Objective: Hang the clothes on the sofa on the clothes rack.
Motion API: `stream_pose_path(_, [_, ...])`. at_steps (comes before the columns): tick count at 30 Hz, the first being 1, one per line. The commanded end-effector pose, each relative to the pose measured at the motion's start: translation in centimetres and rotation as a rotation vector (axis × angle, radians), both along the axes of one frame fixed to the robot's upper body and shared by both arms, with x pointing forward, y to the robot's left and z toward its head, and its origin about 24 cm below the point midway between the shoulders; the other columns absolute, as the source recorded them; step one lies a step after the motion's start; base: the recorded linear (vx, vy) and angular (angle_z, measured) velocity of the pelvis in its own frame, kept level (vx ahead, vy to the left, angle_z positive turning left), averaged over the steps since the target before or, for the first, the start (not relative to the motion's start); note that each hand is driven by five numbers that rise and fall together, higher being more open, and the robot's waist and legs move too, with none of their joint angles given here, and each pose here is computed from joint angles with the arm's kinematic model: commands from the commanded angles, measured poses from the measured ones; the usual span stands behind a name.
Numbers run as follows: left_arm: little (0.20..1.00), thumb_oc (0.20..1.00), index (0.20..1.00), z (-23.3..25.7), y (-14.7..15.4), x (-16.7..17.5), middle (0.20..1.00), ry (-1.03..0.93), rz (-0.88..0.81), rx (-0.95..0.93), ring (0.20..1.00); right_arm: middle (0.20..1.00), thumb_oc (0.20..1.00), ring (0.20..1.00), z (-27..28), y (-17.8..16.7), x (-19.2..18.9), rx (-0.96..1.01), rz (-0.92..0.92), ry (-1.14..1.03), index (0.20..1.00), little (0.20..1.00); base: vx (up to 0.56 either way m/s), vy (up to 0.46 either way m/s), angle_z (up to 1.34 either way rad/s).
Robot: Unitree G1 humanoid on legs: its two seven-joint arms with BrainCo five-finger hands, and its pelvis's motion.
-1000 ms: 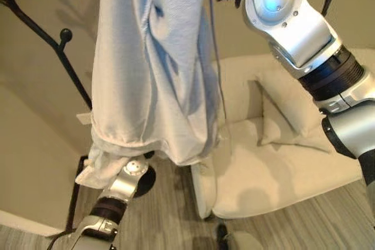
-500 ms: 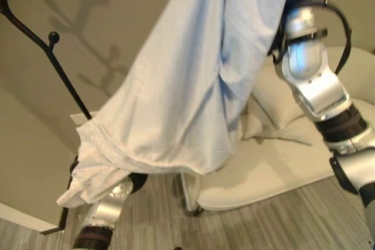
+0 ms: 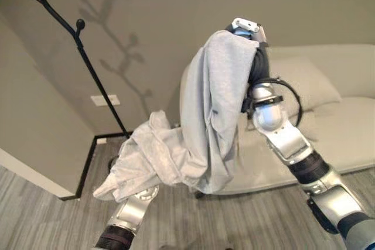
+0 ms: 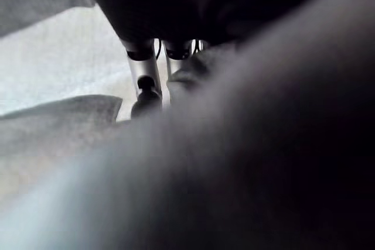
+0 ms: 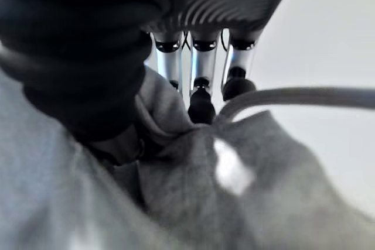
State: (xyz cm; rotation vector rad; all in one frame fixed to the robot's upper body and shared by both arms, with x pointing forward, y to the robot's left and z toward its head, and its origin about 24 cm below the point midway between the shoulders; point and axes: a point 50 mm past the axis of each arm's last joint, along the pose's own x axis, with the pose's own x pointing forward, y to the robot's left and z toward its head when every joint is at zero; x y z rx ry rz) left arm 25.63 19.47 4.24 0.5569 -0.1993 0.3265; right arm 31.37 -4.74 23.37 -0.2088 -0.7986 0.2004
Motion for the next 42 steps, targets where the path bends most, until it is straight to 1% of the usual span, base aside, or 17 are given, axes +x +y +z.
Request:
stream_pose_path(1, [0.2,0.2,0.2,1.9,-0.2,0.0,0.2,-0.126,-0.012,-0.055,0.2,0.2,0.2,0.2,3.3,0.2,-0.5,0.001,-0.026,-0.163,0.2,0.2,0.05,0.346,0.17])
stream_pose_path(5, [0.2,0.2,0.2,1.2,-1.5,0.0,0.2,-0.113,-0.023,-0.116,0.2,0.2,0.2,0.2,1.6,-1.1,-0.4,0.025,-0.106,-0.13,0.2,0.2,0.09,0.441,0.27])
stream_pose_path(8, [0.2,0.2,0.2,0.9,-2.0,-0.2,0.2,-0.11,-0.04,-0.116,0.2,0.2,0.2,0.2,0.9,-1.6,-0.6,0.033,-0.124,-0.124,0.2,0.2,0.08,0.47,0.07])
stream_pose_path(9, [0.2,0.2,0.2,1.0,-2.4,-0.1,0.2,-0.115,-0.057,-0.098,0.2,0.2,0.2,0.2,0.7,-1.9,-0.7,0.041,-0.137,-0.128,0.2,0.2,0.07,0.54,-0.17])
stream_pose_path(11, [0.2,0.2,0.2,1.2,-3.2,0.1,0.2,-0.113,-0.118,-0.049,0.2,0.2,0.2,0.2,-0.6,-3.7,-1.4,0.057,-0.2,-0.11,0.2,0.2,0.08,0.751,0.28])
stream_pose_path(12, [0.2,0.2,0.2,1.4,-3.0,0.3,0.2,-0.123,-0.124,-0.005,0.2,0.2,0.2,0.2,-1.1,-4.3,-1.4,0.059,-0.23,-0.094,0.2,0.2,0.05,0.407,0.5])
stream_pose_path(13, [0.2,0.2,0.2,1.4,-3.0,0.3,0.2,-0.122,-0.125,-0.005,0.2,0.2,0.2,0.2,-1.1,-4.4,-1.4,0.06,-0.23,-0.094,0.2,0.2,0.0,0.497,0.31])
stream_pose_path(15, [0.2,0.2,0.2,3.0,-1.8,0.7,0.2,-0.193,-0.127,0.117,0.2,0.2,0.2,0.2,-1.3,-5.9,-1.7,0.079,-0.311,-0.108,0.2,0.2,-0.07,0.705,0.13])
stream_pose_path(18, [0.2,0.2,0.2,3.3,-0.7,0.4,0.2,-0.21,-0.093,0.148,0.2,0.2,0.2,0.2,-1.8,-6.1,-1.6,0.085,-0.331,-0.089,0.2,0.2,-0.04,0.497,0.01])
stream_pose_path(22, [0.2,0.2,0.2,2.9,0.3,-0.1,0.2,-0.173,-0.074,0.179,0.2,0.2,0.2,0.2,-3.6,-7.7,-1.7,0.052,-0.371,-0.036,0.2,0.2,0.04,0.34,-0.38])
stream_pose_path(27, [0.2,0.2,0.2,1.5,0.2,-0.4,0.2,-0.103,-0.069,0.141,0.2,0.2,0.2,0.2,-5.2,-9.3,-2.3,0.044,-0.416,0.008,0.2,0.2,0.06,0.185,-0.1])
stream_pose_path(29, [0.2,0.2,0.2,0.7,-1.0,-0.2,0.2,-0.058,-0.108,0.103,0.2,0.2,0.2,0.2,-5.8,-10.1,-2.8,0.045,-0.435,0.021,0.2,0.2,0.07,0.125,0.27])
stream_pose_path(30, [0.2,0.2,0.2,0.6,-1.1,-0.2,0.2,-0.058,-0.11,0.102,0.2,0.2,0.2,0.2,-5.8,-10.2,-2.8,0.044,-0.436,0.021,0.2,0.2,0.04,0.065,0.33])
stream_pose_path(33, [0.2,0.2,0.2,0.5,-3.0,0.1,0.2,-0.046,-0.191,0.06,0.2,0.2,0.2,0.2,-6.1,-10.6,-3.3,0.048,-0.443,0.025,0.2,0.2,0.07,0.029,0.42])
stream_pose_path(36, [0.2,0.2,0.2,0.5,-3.7,0.0,0.2,-0.044,-0.221,0.043,0.2,0.2,0.2,0.2,-6.2,-10.4,-3.7,0.053,-0.423,0.027,0.2,0.2,0.1,-0.021,0.29])
stream_pose_path(42, [0.2,0.2,0.2,1.1,-4.0,0.2,0.2,-0.074,-0.221,0.02,0.2,0.2,0.2,0.2,-6.0,-9.8,-4.0,0.025,-0.395,0.003,0.2,0.2,0.15,-0.052,0.17])
